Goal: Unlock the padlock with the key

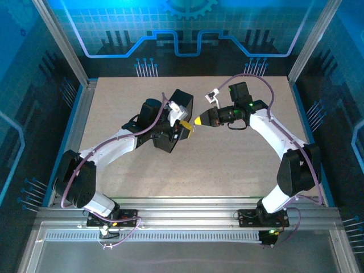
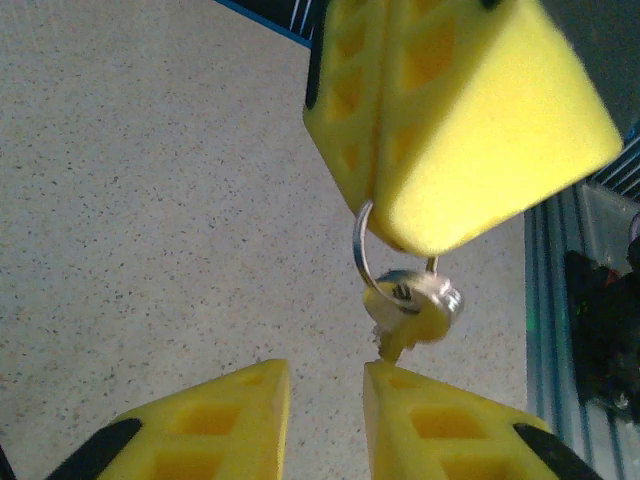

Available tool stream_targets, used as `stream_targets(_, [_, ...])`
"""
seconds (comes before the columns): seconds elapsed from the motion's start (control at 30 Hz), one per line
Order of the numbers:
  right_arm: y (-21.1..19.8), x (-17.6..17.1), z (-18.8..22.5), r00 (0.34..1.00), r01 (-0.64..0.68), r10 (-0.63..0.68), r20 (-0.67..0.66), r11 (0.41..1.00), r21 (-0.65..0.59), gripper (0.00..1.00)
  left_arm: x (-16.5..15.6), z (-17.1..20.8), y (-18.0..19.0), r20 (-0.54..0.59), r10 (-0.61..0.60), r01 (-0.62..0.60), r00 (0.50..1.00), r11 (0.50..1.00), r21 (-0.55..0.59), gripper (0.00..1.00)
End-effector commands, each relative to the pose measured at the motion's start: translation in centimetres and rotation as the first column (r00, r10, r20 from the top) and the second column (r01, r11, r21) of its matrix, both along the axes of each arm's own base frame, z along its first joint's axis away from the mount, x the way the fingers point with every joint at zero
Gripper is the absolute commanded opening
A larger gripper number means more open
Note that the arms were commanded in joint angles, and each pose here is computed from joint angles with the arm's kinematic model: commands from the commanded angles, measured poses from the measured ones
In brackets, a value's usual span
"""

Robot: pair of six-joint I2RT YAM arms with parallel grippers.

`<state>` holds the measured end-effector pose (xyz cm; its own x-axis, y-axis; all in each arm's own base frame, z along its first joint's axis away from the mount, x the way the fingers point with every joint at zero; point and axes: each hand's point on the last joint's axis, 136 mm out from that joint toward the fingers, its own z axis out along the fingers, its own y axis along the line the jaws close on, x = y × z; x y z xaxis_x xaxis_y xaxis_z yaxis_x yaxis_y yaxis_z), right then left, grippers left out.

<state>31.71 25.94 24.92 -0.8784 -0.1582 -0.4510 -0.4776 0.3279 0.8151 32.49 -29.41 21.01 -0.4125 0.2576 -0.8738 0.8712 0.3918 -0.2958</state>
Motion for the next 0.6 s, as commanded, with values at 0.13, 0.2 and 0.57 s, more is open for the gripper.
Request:
stream_targets(0.13, [0.1,-0.4,0.7,1.000,-0.016,0.016,0.007,1.000,0.021,0.07,-1.0,1.6,0.0,0.028,-0.065,0.066,0.997,0.998,-0.020,0.43])
stream_targets(0.2, [0.2,-0.4,0.7,1.000,-0.019,0.019,0.007,1.000,0.024,0.07,-1.0,1.5,0.0,0.026,-0.065,0.065,0.998,0.998,-0.021,0.43])
stream_targets(0.57, [1.2,-1.2,0.7,0.998,-0.061,0.061,0.004,0.998,0.028,0.07,0.6,1.5,0.4,0.063,0.009,-0.008,0.998,1.000,-0.017,0.38])
